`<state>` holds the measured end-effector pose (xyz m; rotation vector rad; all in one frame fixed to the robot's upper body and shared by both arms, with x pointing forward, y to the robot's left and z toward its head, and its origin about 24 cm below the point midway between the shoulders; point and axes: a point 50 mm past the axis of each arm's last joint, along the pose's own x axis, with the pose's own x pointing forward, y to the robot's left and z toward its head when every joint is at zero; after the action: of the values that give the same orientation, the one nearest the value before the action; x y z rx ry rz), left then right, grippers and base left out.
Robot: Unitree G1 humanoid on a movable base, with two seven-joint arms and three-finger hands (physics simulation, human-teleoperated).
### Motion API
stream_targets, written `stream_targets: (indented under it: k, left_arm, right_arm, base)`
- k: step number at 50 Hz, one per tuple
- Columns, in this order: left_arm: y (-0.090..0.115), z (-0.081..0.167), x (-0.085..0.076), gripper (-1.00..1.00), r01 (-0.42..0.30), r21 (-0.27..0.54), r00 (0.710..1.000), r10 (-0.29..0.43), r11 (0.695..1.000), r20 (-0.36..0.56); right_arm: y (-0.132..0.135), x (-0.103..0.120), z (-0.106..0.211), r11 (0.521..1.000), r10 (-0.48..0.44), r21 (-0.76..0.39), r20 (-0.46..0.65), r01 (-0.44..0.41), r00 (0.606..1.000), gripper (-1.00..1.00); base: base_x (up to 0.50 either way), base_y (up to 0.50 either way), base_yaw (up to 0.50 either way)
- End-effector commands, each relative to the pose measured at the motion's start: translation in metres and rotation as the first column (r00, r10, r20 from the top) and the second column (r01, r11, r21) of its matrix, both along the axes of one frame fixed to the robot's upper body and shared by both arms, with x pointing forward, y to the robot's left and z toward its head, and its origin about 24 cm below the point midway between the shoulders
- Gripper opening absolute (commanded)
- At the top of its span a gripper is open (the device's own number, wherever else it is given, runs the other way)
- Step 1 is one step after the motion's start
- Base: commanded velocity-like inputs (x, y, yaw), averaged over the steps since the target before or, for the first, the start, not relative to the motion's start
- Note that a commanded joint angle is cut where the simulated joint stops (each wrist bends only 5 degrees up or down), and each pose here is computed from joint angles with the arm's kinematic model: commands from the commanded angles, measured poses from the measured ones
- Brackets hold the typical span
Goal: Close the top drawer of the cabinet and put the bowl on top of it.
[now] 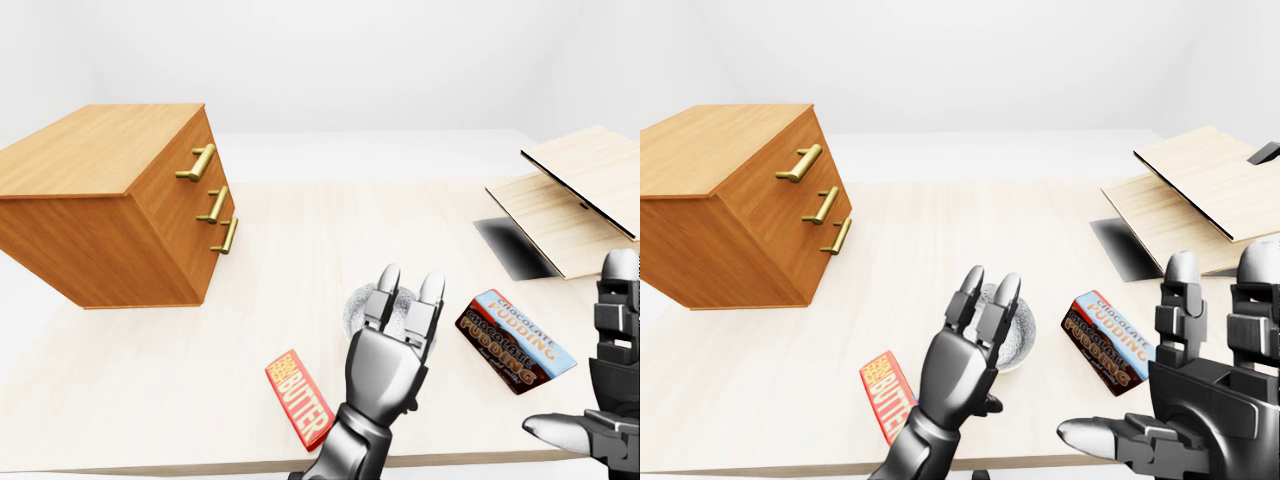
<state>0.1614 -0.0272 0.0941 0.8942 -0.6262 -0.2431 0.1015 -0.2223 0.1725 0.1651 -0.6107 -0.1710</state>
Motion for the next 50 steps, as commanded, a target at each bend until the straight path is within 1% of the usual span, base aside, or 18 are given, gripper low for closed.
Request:
stream_targets:
  k: [1, 10, 19, 20, 23, 28, 35, 40, 46, 50]
  left_arm:
    - [-0.002, -0.017, 0.003, 1.00, -0.004, 0.054, 0.999, 0.007, 0.999, -0.053]
    - [-0.002, -0.015, 0.006, 1.00, -0.008, 0.087, 0.999, 0.012, 0.996, -0.037]
    - [0.000, -0.018, 0.011, 1.00, -0.028, 0.094, 0.998, 0.032, 0.995, -0.045]
    - [-0.001, -0.024, 0.012, 1.00, -0.030, 0.108, 0.998, 0.037, 0.994, -0.058]
    - [0.000, -0.029, 0.015, 1.00, -0.041, 0.108, 0.996, 0.050, 0.993, -0.076]
    - [0.003, -0.032, 0.022, 1.00, -0.063, 0.112, 0.993, 0.073, 0.992, -0.088]
    - [0.003, -0.037, 0.024, 1.00, -0.073, 0.123, 0.991, 0.086, 0.990, -0.105]
    - [0.004, -0.046, 0.030, 1.00, -0.089, 0.137, 0.986, 0.107, 0.987, -0.128]
    - [0.004, -0.048, 0.032, 1.00, -0.094, 0.149, 0.984, 0.115, 0.984, -0.134]
    - [0.005, -0.056, 0.035, 1.00, -0.104, 0.167, 0.980, 0.129, 0.980, -0.152]
  right_arm:
    - [0.001, 0.001, -0.001, 1.000, 0.007, -0.001, -0.007, -0.007, 1.000, 1.00]
    - [0.003, 0.001, -0.002, 1.000, 0.013, 0.001, -0.014, -0.013, 1.000, 1.00]
    - [0.003, 0.002, -0.002, 1.000, 0.013, -0.001, -0.013, -0.013, 1.000, 1.00]
    - [0.003, 0.001, -0.003, 1.000, 0.017, 0.001, -0.016, -0.017, 1.000, 1.00]
    - [0.004, 0.001, -0.003, 1.000, 0.018, 0.001, -0.018, -0.018, 1.000, 1.00]
    - [0.004, 0.002, -0.002, 1.000, 0.019, -0.001, -0.015, -0.019, 1.000, 1.00]
    - [0.003, 0.001, -0.002, 1.000, 0.018, 0.000, -0.012, -0.018, 1.000, 1.00]
    - [0.003, -0.001, -0.004, 1.000, 0.023, 0.004, -0.019, -0.023, 1.000, 1.00]
    - [0.003, -0.001, -0.004, 1.000, 0.021, 0.002, -0.017, -0.020, 1.000, 1.00]
    - [0.003, -0.001, -0.004, 1.000, 0.020, 0.002, -0.016, -0.020, 1.000, 1.00]
  base:
    - [0.00, 0.00, 0.00]
    - [0.00, 0.00, 0.00]
    - [0.00, 0.00, 0.00]
    - [0.00, 0.00, 0.00]
    - [0.00, 0.00, 0.00]
    - [0.00, 0.00, 0.00]
    - [0.00, 0.00, 0.00]
    - [0.00, 0.00, 0.00]
    - [0.00, 0.00, 0.00]
    - [0.00, 0.00, 0.00]
